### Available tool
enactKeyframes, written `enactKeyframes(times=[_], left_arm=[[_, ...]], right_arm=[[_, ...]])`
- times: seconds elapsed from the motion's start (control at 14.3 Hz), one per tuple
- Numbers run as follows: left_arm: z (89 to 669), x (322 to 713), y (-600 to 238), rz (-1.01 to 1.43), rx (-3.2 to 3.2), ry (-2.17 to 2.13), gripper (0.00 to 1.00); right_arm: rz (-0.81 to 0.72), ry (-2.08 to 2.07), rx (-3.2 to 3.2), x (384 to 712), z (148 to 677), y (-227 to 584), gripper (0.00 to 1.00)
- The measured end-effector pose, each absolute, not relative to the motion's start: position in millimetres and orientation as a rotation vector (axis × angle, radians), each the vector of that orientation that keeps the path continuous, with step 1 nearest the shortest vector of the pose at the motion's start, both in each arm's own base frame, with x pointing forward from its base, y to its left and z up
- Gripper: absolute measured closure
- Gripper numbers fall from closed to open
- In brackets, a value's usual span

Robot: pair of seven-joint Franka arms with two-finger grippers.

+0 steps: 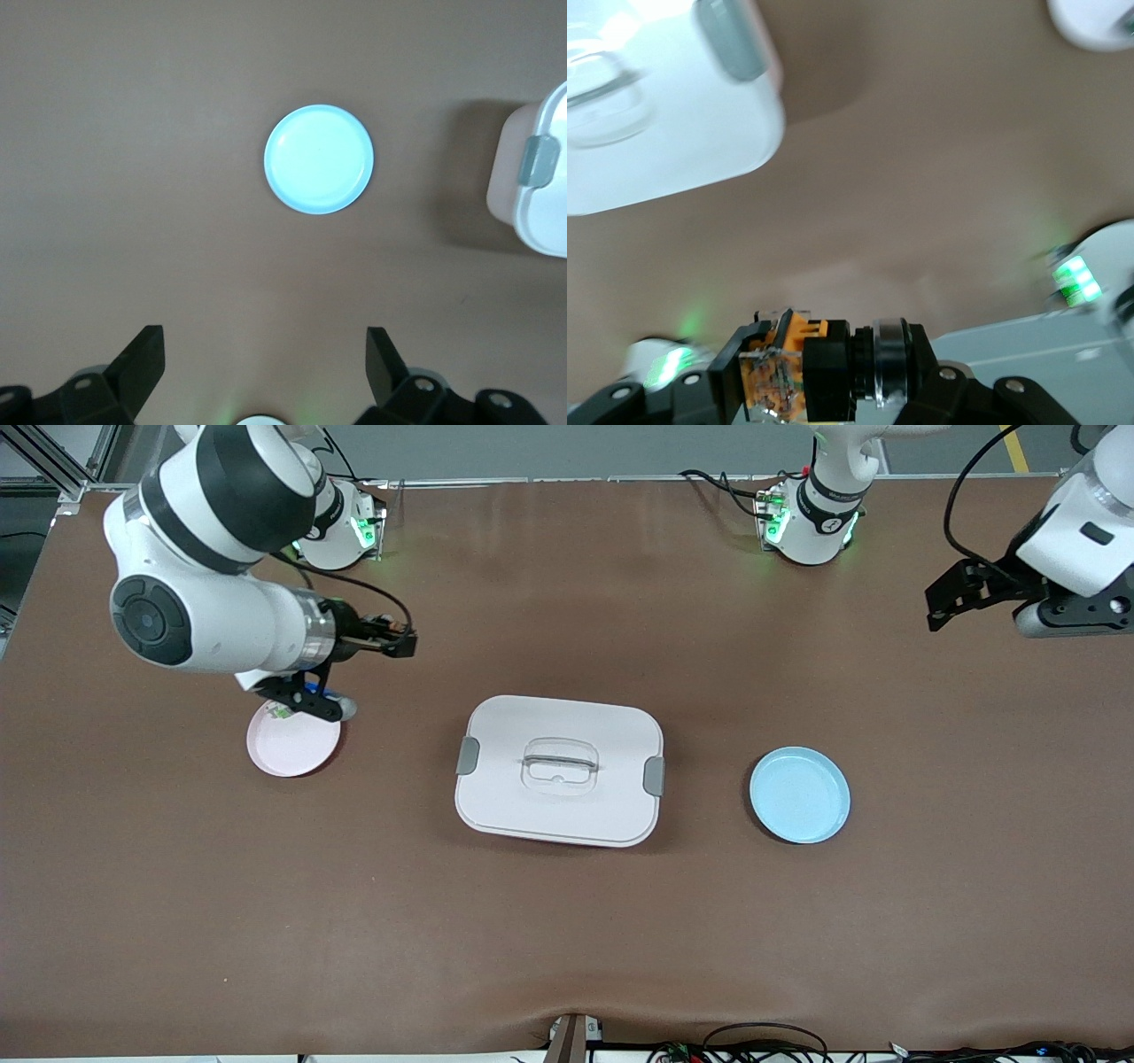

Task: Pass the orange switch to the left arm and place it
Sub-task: 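Lift the switch with the right gripper while the left gripper approaches, then carry the switch above the box while the left gripper grasps it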

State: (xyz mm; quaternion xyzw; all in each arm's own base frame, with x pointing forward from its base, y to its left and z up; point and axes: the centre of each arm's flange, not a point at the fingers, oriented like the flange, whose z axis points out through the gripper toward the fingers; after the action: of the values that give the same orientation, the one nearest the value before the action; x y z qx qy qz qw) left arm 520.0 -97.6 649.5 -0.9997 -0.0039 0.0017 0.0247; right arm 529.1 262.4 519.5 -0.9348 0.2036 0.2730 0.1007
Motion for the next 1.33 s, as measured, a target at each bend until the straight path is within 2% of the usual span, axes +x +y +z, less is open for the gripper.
enactKeyframes(times=[0.42,0.77,1.05,1.33], left_arm=[[648,520,-166,-0.078,-3.228,-0.047,0.0],[632,529,-192,-0.024,-3.382,-0.036,0.0],[608,530,-241,-0.177,-3.466,0.036,0.0],[592,519,-278,-0.227,-3.532,0.082,0.0]], right_arm=[[0.786,0.917,-2.395,546,542,318,0.28],[0.792,1.147,-2.131,547,530,389,0.28],[0.772,1.269,-2.006,546,516,424,0.28],[0.774,1.308,-1.943,545,504,440,0.28]])
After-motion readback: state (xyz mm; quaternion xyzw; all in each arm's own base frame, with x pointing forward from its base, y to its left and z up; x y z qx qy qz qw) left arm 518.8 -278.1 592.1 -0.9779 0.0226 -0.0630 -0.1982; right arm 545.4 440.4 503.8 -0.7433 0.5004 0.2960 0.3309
